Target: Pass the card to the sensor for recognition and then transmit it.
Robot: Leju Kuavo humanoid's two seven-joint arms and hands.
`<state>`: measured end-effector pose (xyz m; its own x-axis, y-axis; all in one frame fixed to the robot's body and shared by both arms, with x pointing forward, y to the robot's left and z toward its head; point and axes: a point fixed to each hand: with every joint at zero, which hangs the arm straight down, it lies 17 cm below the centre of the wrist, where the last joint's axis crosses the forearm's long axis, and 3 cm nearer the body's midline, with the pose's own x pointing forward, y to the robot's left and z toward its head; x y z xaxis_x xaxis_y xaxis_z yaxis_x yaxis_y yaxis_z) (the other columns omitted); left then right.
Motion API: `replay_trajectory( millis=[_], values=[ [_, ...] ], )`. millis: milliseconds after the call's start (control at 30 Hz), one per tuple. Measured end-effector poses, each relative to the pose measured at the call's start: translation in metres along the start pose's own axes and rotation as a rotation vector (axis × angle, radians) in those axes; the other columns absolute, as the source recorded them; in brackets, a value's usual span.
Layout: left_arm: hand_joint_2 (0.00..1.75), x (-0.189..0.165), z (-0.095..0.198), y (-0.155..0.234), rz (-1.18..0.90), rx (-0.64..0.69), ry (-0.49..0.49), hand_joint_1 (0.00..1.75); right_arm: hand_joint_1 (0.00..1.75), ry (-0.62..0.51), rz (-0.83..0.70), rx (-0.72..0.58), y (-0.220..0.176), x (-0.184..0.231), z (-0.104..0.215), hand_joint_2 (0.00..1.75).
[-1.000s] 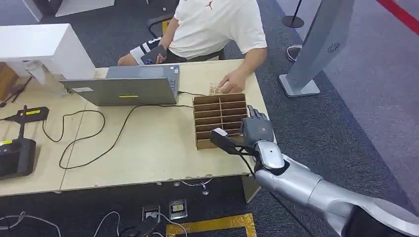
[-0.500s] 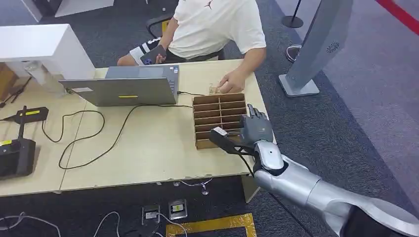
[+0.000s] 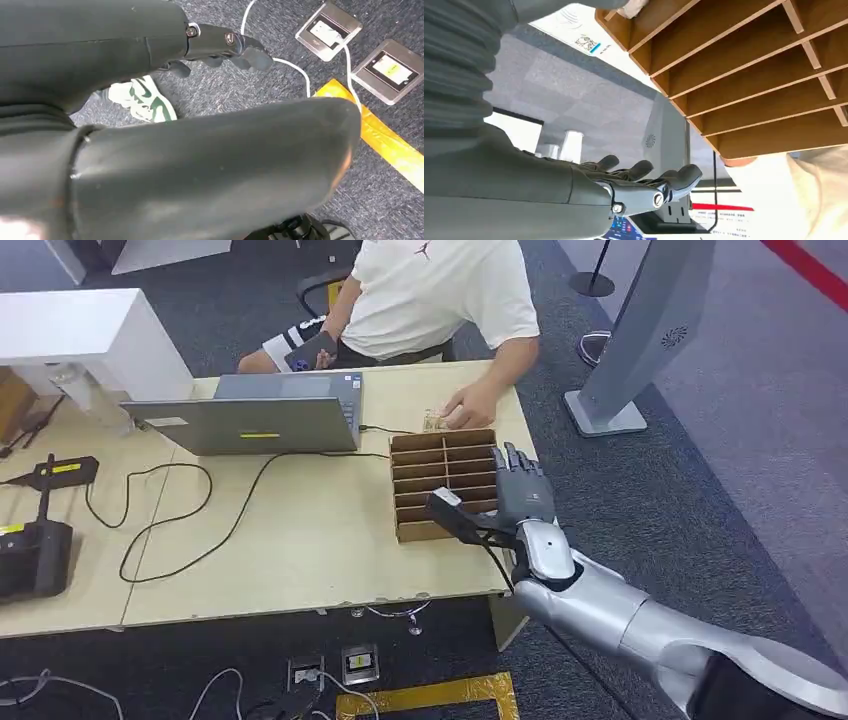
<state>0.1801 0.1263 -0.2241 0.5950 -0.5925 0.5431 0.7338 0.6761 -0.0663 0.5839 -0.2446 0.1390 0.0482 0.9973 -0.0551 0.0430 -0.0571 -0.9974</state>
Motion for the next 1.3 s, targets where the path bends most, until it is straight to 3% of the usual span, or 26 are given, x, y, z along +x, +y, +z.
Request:
replay_trajectory(
  millis=[367, 633, 733, 900, 1300],
  values=[
    [0.00, 0.000, 0.000, 0.000, -0.004, 0.000, 0.001, 0.00, 0.00, 0.008, -0.087, -0.099, -0.029, 0.000, -0.003, 1.75],
    [0.00, 0.000, 0.000, 0.000, -0.005, -0.001, -0.001, 0.00, 0.00, -0.050, -0.210, -0.314, -0.089, 0.006, -0.001, 1.75],
    [0.00, 0.000, 0.000, 0.000, -0.005, -0.001, -0.001, 0.00, 0.00, -0.079, -0.219, -0.338, -0.100, 0.012, 0.002, 1.75],
    [0.00, 0.000, 0.000, 0.000, -0.005, -0.001, -0.001, 0.00, 0.00, -0.120, -0.193, -0.277, -0.097, 0.027, 0.004, 1.75],
    [0.00, 0.001, 0.000, 0.000, -0.006, -0.001, -0.002, 0.00, 0.00, -0.190, -0.057, 0.040, -0.030, 0.050, 0.018, 1.75]
  ],
)
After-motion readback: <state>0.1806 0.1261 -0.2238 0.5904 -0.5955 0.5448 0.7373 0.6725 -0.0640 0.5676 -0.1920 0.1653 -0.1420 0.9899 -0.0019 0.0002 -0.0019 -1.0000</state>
